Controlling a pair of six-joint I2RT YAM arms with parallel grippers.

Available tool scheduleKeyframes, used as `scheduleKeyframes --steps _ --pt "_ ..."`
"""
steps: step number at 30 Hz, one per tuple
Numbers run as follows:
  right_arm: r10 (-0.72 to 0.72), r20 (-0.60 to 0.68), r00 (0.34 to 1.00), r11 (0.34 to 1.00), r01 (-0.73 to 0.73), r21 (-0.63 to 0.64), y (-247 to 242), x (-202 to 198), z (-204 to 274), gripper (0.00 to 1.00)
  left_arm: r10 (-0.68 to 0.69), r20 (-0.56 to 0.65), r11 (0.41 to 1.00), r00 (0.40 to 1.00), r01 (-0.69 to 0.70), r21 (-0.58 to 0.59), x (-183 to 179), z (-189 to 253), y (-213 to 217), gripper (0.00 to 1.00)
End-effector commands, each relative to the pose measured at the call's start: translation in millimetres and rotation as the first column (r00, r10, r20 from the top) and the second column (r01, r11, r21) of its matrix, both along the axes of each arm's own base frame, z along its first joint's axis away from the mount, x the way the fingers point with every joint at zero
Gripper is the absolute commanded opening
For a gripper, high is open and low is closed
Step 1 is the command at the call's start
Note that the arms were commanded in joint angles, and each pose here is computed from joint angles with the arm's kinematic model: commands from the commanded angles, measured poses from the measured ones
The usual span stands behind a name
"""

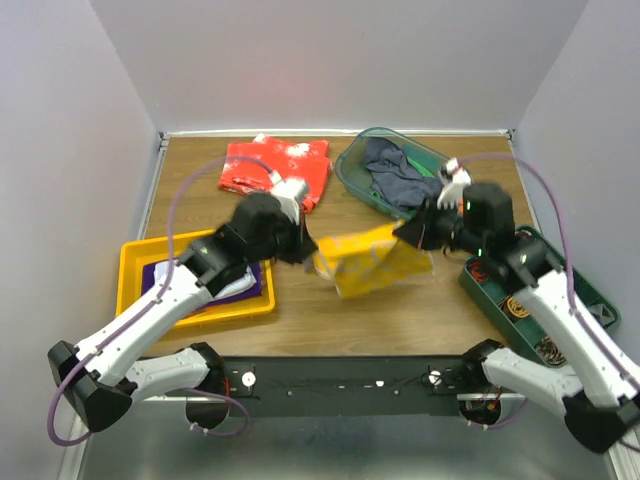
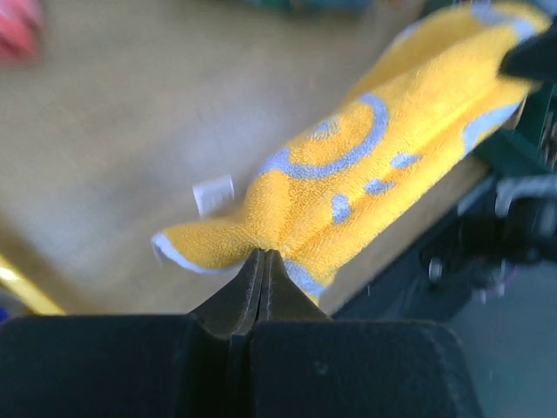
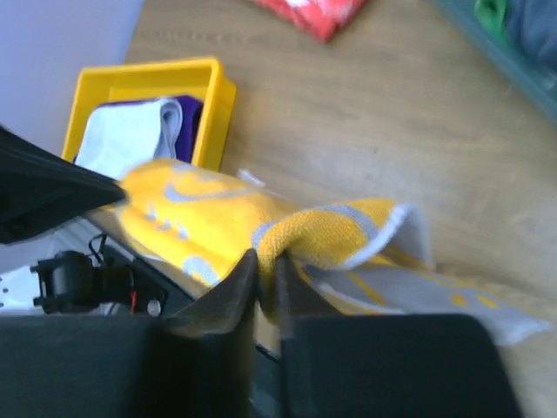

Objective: Fold and stack the towels
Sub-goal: Flatten out the towel at the center of the board.

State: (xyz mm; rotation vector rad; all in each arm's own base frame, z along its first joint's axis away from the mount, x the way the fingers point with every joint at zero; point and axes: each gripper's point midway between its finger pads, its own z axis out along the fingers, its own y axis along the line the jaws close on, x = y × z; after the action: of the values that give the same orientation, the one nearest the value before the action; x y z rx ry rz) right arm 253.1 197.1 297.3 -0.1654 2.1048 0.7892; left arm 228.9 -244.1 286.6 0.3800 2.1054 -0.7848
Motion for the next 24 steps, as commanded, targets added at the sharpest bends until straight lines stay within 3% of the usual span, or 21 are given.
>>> scheduleKeyframes --steps 1,5,6,9,12,17,21,24 --pt "0.041 -0.278 0.96 0.999 -0.043 0.001 -13 -66 -120 0.44 -0.169 -0.336 0.984 0.927 0.18 0.003 -76 -124 -19 0.0" --pt "-0.038 -0.306 0.951 0.999 0.038 -0.006 -25 -72 -148 0.63 -0.184 -0.408 0.979 0.894 0.204 0.004 -100 -162 -24 0.23" --pt "-0.074 -0.297 0.952 0.997 0.072 -0.017 -28 -67 -147 0.64 -0.171 -0.408 0.981 0.897 0.194 0.014 -98 -164 -23 0.38" --pt "-0.149 -0.254 0.956 0.989 0.145 -0.036 -32 -46 -136 0.64 -0.052 -0.375 0.993 0.925 0.087 0.075 -80 -163 -14 0.59" --pt "-0.209 -0.23 0.95 0.975 0.186 -0.118 -35 -19 -141 0.64 0.105 -0.313 0.988 0.944 -0.062 0.145 -54 -160 -1 0.68" --pt "-0.238 -0.249 0.939 0.963 0.193 -0.19 -23 17 -165 0.59 0.282 -0.243 0.941 0.928 -0.218 0.258 -11 -169 17 0.63" --pt "-0.274 -0.293 0.916 0.948 0.207 -0.242 -22 24 -190 0.59 0.283 -0.261 0.926 0.923 -0.193 0.324 10 -189 13 0.55" --pt "-0.278 -0.306 0.911 0.945 0.201 -0.259 -24 20 -202 0.59 0.268 -0.288 0.916 0.919 -0.15 0.373 12 -209 7 0.55"
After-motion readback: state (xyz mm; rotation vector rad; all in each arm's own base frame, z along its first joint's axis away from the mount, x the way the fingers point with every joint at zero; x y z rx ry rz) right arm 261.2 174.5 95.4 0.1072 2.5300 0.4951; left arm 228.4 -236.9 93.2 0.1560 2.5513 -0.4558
